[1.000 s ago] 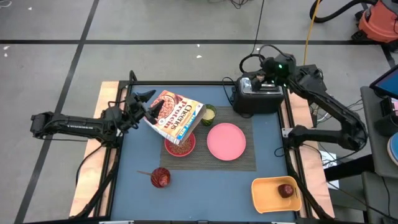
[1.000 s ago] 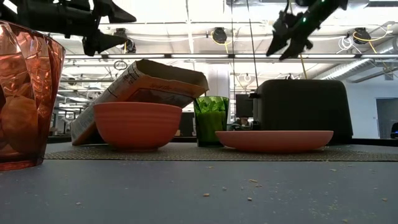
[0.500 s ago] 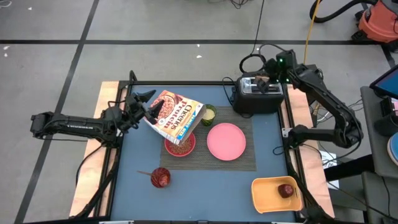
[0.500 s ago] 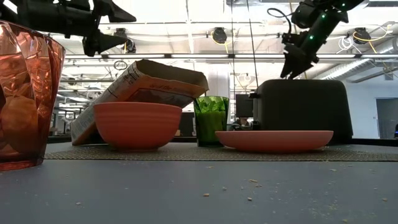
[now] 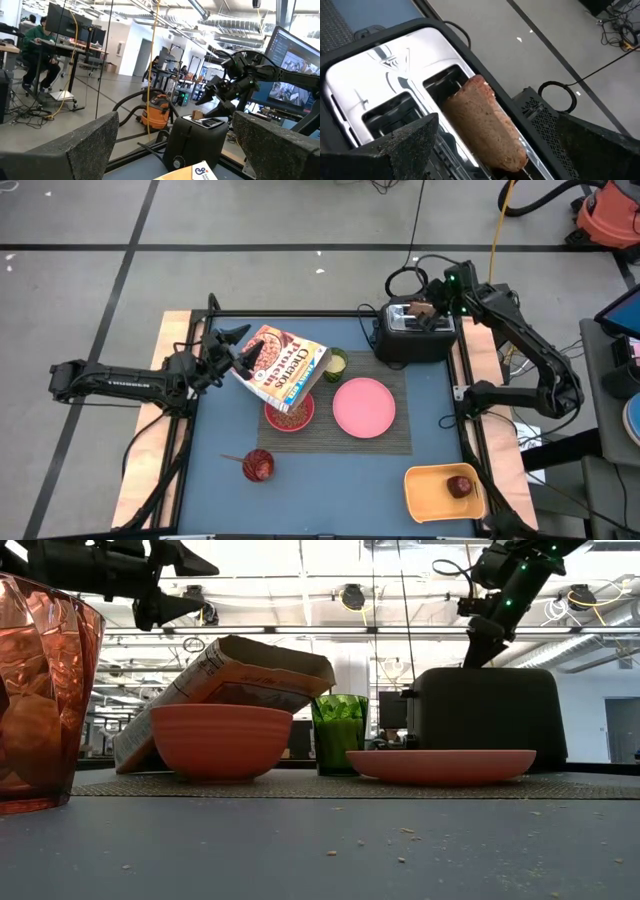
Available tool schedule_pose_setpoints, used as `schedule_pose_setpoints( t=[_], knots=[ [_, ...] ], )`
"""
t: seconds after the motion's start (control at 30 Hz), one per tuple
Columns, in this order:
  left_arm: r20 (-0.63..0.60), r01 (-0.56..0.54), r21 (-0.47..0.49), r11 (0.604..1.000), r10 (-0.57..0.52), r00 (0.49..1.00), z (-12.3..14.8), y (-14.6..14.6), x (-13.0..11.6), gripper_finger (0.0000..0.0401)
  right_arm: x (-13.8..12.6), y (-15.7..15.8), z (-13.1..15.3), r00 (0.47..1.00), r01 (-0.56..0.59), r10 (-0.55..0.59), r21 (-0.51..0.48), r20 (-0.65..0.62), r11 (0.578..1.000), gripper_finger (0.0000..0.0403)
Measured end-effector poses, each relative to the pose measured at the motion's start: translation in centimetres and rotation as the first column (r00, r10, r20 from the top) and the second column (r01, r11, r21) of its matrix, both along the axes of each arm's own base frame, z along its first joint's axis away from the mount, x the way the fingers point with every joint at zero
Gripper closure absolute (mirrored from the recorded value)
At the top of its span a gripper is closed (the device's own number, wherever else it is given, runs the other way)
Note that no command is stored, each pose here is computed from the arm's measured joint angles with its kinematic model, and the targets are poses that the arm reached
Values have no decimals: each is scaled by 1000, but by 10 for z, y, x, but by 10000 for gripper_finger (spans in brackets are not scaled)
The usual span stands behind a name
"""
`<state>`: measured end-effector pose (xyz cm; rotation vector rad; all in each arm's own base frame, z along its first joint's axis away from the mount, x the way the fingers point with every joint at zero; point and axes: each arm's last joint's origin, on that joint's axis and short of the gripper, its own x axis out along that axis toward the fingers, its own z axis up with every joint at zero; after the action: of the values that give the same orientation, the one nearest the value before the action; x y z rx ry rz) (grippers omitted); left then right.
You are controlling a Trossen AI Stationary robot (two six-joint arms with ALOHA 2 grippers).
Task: Arrange a breakfast setting
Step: Put the toasted bread from the toaster onto the pink plate
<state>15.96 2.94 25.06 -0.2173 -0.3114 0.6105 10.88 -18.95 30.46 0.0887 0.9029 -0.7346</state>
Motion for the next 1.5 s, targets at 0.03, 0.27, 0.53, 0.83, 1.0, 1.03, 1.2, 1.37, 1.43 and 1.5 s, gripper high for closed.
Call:
schedule_pose_setpoints(
  t=[0.03,0.27,0.53,0.83,1.0,1.03,1.2,1.37,1.43,1.5],
  knots=[
    [0,0,0,1000,0,1000,0,0,0,6,0,-1,0,1000,0,0,-3,1,1000,12],
    [0,0,0,1000,0,1000,0,0,0,6,4,-11,-9,1000,22,-22,35,-1,999,12],
    [-1,0,1,1000,0,1000,0,0,0,6,6,-15,-9,1000,27,-27,10,11,1000,52],
    [-2,0,1,1000,0,1000,0,0,0,6,4,-14,-11,1000,29,-29,33,-6,999,144],
    [-2,0,1,1000,0,1000,0,0,0,6,4,-14,-11,1000,28,-28,32,-5,999,189],
    [-2,0,1,1000,0,1000,0,0,0,6,4,-14,-11,1000,28,-28,32,-5,999,197],
    [-2,0,1,1000,0,1000,0,0,0,6,4,-14,-11,1000,28,-28,32,-5,999,233],
    [-2,0,1,1000,0,1000,0,0,0,6,4,-14,-11,1000,28,-28,32,-5,999,263],
    [-2,-1,1,1000,1,1000,0,0,0,6,4,-14,-11,1000,27,-27,32,-5,999,273],
    [-2,-1,2,1000,1,1000,0,0,0,6,4,-14,-11,1000,27,-27,32,-5,999,282]
  ],
)
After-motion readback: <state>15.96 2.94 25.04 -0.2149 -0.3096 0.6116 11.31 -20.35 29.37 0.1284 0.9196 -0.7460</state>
